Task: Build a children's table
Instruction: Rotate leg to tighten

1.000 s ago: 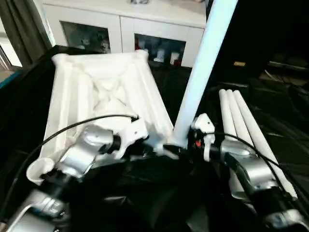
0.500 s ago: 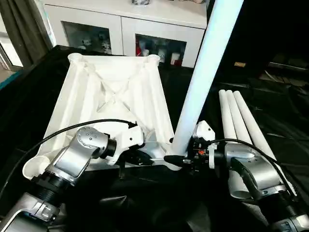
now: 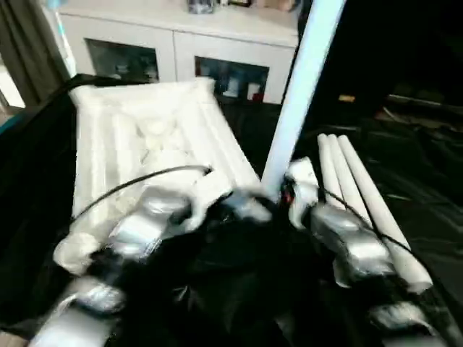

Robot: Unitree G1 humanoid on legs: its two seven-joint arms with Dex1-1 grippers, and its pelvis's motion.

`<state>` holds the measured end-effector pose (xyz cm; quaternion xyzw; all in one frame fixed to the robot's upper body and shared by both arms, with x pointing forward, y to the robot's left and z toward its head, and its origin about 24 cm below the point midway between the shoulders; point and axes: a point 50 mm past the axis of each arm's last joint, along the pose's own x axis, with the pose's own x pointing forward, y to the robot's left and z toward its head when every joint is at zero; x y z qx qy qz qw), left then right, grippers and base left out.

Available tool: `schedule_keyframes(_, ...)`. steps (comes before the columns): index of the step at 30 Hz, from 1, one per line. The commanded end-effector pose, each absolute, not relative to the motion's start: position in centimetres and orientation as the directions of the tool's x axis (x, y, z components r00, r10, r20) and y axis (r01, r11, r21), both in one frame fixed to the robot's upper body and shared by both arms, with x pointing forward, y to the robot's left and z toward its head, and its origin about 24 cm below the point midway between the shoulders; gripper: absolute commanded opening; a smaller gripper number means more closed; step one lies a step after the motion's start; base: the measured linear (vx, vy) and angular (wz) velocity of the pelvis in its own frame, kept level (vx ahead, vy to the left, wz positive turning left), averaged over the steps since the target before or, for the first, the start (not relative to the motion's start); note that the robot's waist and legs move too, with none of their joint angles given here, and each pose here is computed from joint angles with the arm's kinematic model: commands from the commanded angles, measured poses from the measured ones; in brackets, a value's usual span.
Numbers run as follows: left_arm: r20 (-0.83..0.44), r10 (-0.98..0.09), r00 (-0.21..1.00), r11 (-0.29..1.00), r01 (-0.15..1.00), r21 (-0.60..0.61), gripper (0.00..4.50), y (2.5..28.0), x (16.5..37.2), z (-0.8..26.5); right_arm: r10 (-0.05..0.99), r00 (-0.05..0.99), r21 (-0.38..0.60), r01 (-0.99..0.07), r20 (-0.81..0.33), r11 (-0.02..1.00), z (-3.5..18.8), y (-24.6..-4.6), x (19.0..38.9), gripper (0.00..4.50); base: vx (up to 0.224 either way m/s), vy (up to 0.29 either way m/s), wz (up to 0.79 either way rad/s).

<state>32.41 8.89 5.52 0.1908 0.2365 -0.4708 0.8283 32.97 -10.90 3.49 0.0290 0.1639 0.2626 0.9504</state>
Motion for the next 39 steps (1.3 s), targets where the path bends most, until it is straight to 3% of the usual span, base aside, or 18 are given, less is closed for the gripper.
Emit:
schedule_keyframes(1, -0.591, -0.604, 0.534, 0.587, 0.8, 0.124, 0.0, 8.2, 33.1, 5.0, 0.386, 0.793, 0.129, -0.371, -0.471, 0.92, -0.1, -10.7, 32.1, 2.73, 0.0, 0.0, 0.0)
schedule_keyframes(4, -0.594, -0.591, 0.546, 0.598, 0.791, 0.132, 0.0, 6.6, 33.2, 5.0, 0.392, 0.805, 0.11, -0.385, -0.445, 0.916, 0.4, -9.1, 32.6, 2.73, 0.0, 0.0, 0.0)
schedule_keyframes(8, -0.583, -0.619, 0.527, 0.568, 0.813, 0.132, 0.0, 5.9, 33.1, 5.1, 0.391, 0.833, 0.178, -0.348, -0.39, 0.92, 1.2, -8.6, 33.3, 2.73, 0.0, 0.0, 0.0)
schedule_keyframes(10, -0.582, -0.632, 0.512, 0.55, 0.825, 0.128, 0.0, 5.9, 32.9, 5.1, 0.399, 0.836, 0.189, -0.352, -0.377, 0.917, 1.4, -8.5, 33.4, 3.28, 0.0, 0.0, 0.0)
schedule_keyframes(15, -0.582, -0.658, 0.478, 0.514, 0.85, 0.116, 0.0, 6.7, 32.5, 5.1, 0.478, 0.813, 0.224, -0.424, -0.333, 0.877, 1.8, -8.5, 33.3, 3.84, 0.0, 0.0, 0.0)
schedule_keyframes(20, -0.576, -0.688, 0.441, 0.476, 0.874, 0.099, 0.0, 7.6, 32.2, 5.2, 0.574, 0.767, 0.231, -0.526, -0.286, 0.818, 2.5, -8.7, 33.0, 3.89, 0.0, 0.0, 0.0)
schedule_keyframes(27, -0.557, -0.786, 0.269, 0.289, 0.956, 0.054, 0.0, 9.5, 30.7, 5.7, 0.803, 0.553, 0.173, -0.789, -0.22, 0.59, 4.3, -10.2, 31.1, 3.89, 0.0, 0.0, 0.0)
schedule_keyframes(29, -0.551, -0.799, 0.24, 0.259, 0.965, 0.045, 0.0, 9.7, 30.4, 5.8, 0.819, 0.532, 0.153, -0.81, -0.216, 0.566, 4.5, -10.5, 30.9, 3.89, 0.0, 0.0, 0.0)
schedule_keyframes(31, -0.532, -0.827, 0.179, 0.192, 0.981, 0.032, 0.0, 10.2, 29.8, 6.1, 0.847, 0.482, 0.071, -0.859, -0.222, 0.507, 4.8, -11.1, 30.4, 3.89, 0.0, 0.0, 0.0)
schedule_keyframes(39, -0.552, -0.834, 0.022, 0.058, 0.997, -0.047, 0.0, 12.1, 28.1, 6.4, 0.922, 0.274, 0.073, -0.95, -0.272, 0.304, 5.3, -12.1, 28.4, 3.89, 0.0, 0.0, 0.0)
